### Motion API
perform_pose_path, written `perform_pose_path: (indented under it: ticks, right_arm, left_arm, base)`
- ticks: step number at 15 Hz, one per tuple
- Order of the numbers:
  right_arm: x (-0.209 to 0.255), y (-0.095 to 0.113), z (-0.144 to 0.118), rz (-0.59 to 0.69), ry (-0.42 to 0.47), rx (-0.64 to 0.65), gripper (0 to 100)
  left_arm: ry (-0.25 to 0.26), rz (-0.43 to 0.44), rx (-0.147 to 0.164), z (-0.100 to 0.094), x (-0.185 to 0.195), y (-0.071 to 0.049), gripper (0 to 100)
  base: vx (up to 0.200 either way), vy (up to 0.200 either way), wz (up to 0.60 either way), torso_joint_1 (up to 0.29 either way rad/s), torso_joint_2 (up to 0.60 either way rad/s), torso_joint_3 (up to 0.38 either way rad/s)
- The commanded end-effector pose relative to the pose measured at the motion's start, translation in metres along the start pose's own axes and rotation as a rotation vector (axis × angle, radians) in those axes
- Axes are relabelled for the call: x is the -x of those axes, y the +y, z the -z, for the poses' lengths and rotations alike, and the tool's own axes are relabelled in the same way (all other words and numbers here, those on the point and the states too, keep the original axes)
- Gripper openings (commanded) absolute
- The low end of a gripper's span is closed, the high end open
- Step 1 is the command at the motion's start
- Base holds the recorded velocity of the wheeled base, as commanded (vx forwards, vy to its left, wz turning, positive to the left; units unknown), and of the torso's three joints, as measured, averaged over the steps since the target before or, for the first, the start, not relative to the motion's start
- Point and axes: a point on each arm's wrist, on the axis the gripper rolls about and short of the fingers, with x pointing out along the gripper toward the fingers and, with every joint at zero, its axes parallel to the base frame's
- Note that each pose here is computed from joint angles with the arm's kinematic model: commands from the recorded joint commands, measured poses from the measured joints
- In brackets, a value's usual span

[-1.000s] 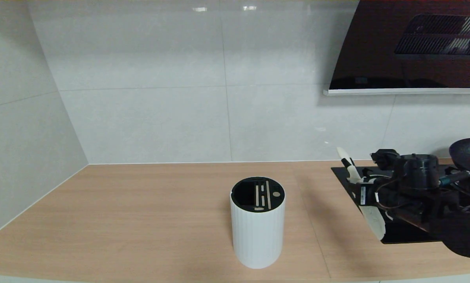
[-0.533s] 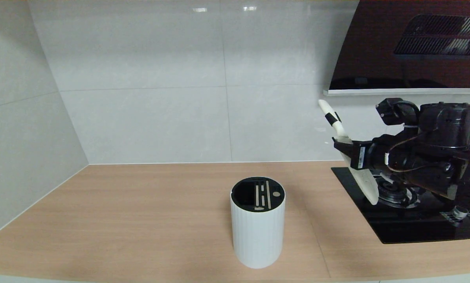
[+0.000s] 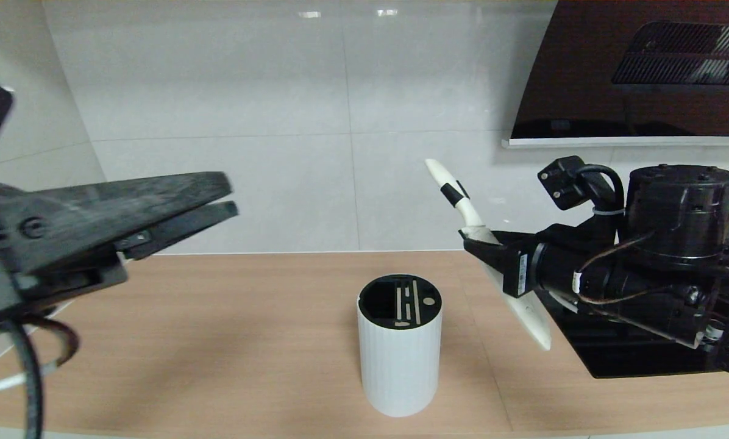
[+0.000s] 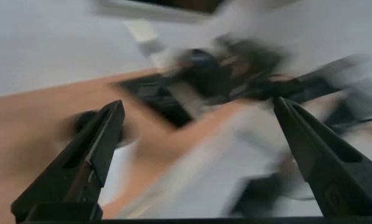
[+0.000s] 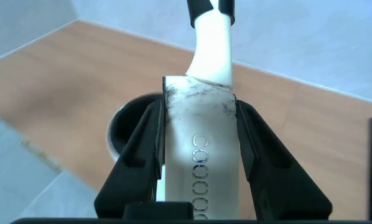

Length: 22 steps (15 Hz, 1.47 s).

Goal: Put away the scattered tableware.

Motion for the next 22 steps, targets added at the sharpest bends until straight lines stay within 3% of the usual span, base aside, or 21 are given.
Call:
perform_pose_path:
  ticks: [1, 2, 4, 5, 6, 8, 9, 22]
  right_arm:
    - [0.004, 0.02, 0.001, -0.07, 0.002, 0.008, 0]
    - [0.005, 0.027, 0.003, -0.089, 0.006, 0.012, 0]
    - [0.006, 0.037, 0.004, -0.121, 0.009, 0.018, 0]
    - [0.007, 0.042, 0.005, -0.131, 0.013, 0.021, 0]
    - [0.004, 0.047, 0.009, -0.128, 0.023, 0.024, 0]
    - [0.0, 0.054, 0.015, -0.129, 0.038, 0.029, 0]
    - [-0.001, 0.058, 0.017, -0.14, 0.046, 0.031, 0]
    - [0.007, 0.075, 0.021, -0.201, 0.031, 0.028, 0]
  left_arm:
    - [0.095, -0.03, 0.177, 0.026, -0.054, 0.037, 100]
    - [0.087, -0.04, 0.213, 0.03, -0.064, 0.044, 100]
    - [0.098, -0.093, 0.23, 0.046, -0.086, 0.051, 100]
    - [0.094, -0.123, 0.229, 0.052, -0.096, 0.052, 100]
    - [0.056, -0.168, 0.218, 0.062, -0.112, 0.056, 100]
    - [-0.012, -0.166, 0.199, 0.069, -0.125, 0.058, 100]
    - [-0.022, -0.158, 0.195, 0.07, -0.126, 0.058, 100]
    - [-0.02, -0.166, 0.199, 0.073, -0.129, 0.062, 100]
  base:
    - [0.0, 0.0, 0.0, 0.0, 0.0, 0.0]
    - [0.0, 0.0, 0.0, 0.0, 0.0, 0.0]
    - [0.0, 0.0, 0.0, 0.0, 0.0, 0.0]
    - [0.0, 0.0, 0.0, 0.0, 0.0, 0.0]
    - [0.0, 0.0, 0.0, 0.0, 0.0, 0.0]
    - [0.0, 0.0, 0.0, 0.0, 0.0, 0.0]
    - [0.0, 0.0, 0.0, 0.0, 0.0, 0.0]
    - [0.0, 0.0, 0.0, 0.0, 0.0, 0.0]
